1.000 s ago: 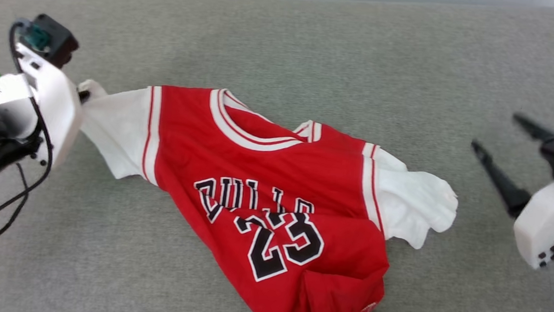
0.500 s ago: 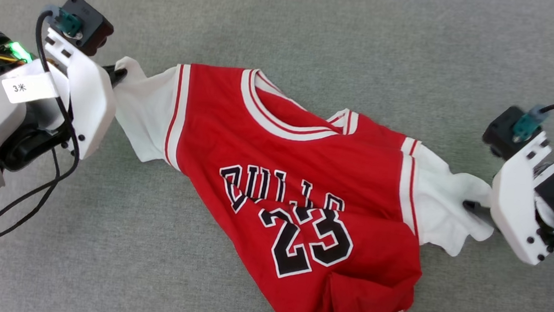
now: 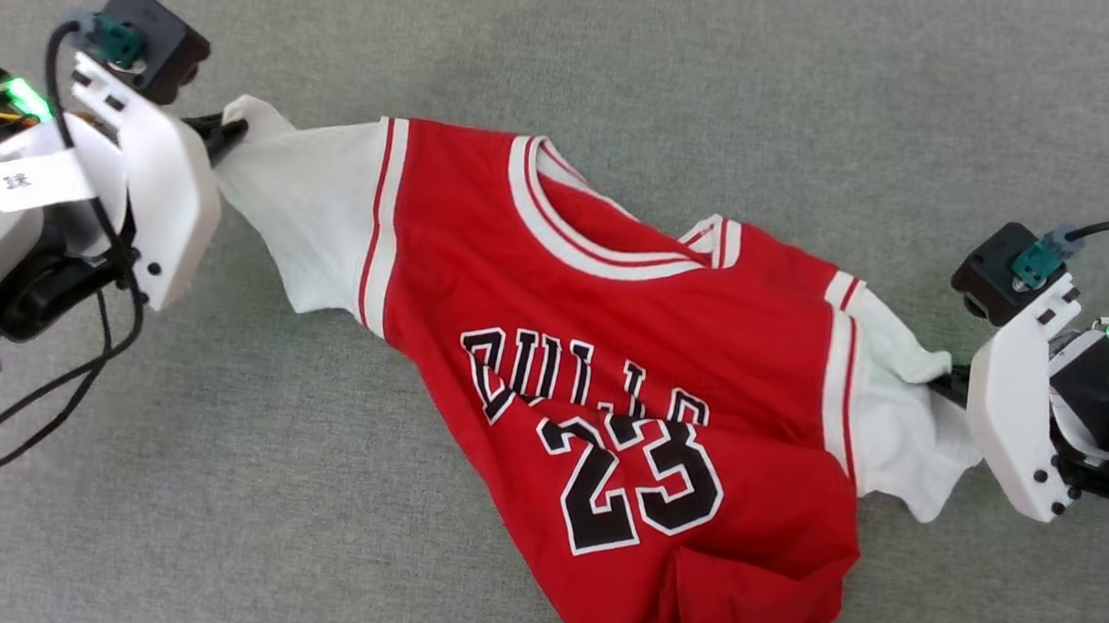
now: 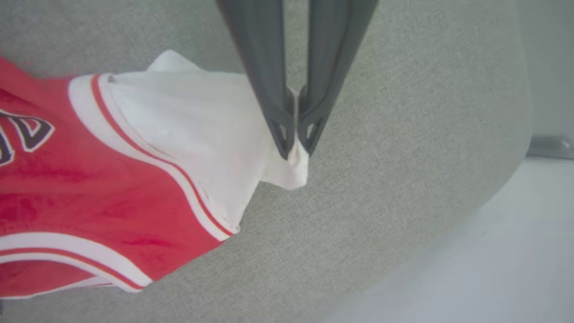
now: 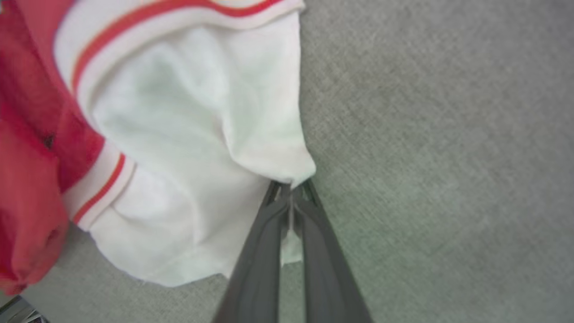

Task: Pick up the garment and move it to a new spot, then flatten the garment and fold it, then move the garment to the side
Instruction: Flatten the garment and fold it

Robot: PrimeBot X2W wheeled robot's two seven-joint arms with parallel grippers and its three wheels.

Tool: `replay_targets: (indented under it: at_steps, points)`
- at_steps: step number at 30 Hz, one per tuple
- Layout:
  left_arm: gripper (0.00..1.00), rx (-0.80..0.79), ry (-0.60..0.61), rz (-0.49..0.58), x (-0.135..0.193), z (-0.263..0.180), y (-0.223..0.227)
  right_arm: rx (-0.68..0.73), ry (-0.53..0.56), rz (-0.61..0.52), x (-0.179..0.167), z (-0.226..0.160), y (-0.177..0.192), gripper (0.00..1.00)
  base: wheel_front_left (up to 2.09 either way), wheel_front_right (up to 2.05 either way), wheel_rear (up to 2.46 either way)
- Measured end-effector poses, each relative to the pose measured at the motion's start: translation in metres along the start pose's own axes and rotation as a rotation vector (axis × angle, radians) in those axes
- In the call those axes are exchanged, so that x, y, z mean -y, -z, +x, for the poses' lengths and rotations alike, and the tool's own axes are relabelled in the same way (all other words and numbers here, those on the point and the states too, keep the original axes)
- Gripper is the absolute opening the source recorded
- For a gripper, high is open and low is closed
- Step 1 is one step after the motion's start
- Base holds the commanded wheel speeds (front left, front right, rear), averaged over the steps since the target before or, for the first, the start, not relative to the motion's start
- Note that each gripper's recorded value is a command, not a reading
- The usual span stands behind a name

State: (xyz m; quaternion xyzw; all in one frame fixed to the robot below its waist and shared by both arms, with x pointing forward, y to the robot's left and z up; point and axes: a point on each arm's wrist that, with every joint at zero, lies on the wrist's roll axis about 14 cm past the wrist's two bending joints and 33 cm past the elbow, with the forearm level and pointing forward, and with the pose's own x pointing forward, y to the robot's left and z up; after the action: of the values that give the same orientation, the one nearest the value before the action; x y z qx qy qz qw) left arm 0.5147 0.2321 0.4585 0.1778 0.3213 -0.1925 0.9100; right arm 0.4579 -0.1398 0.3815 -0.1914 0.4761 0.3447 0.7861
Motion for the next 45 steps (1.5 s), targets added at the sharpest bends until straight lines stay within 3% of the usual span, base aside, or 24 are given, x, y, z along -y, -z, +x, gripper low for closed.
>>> replay_targets:
  at_steps: [14, 22, 35, 45]
  points:
    - [0.00, 0.398, -0.122, 0.101, -0.019, -0.090, -0.118, 0.497, 0.285, -0.123, 0.047, -0.152, -0.098, 0.00, 0.00, 0.00, 0.00]
    - [0.00, 0.596, -0.181, 0.156, -0.029, -0.120, -0.195, 0.678, 0.492, -0.183, 0.087, -0.226, -0.153, 0.00, 0.00, 0.00, 0.00]
    - [0.00, 0.826, -0.292, 0.168, -0.067, -0.120, -0.300, 0.865, 0.715, -0.267, 0.135, -0.278, -0.250, 0.00, 0.00, 0.00, 0.00]
    - [0.00, 0.907, -0.344, 0.117, -0.101, -0.104, -0.322, 0.948, 0.818, -0.289, 0.166, -0.289, -0.289, 0.00, 0.00, 0.00, 0.00]
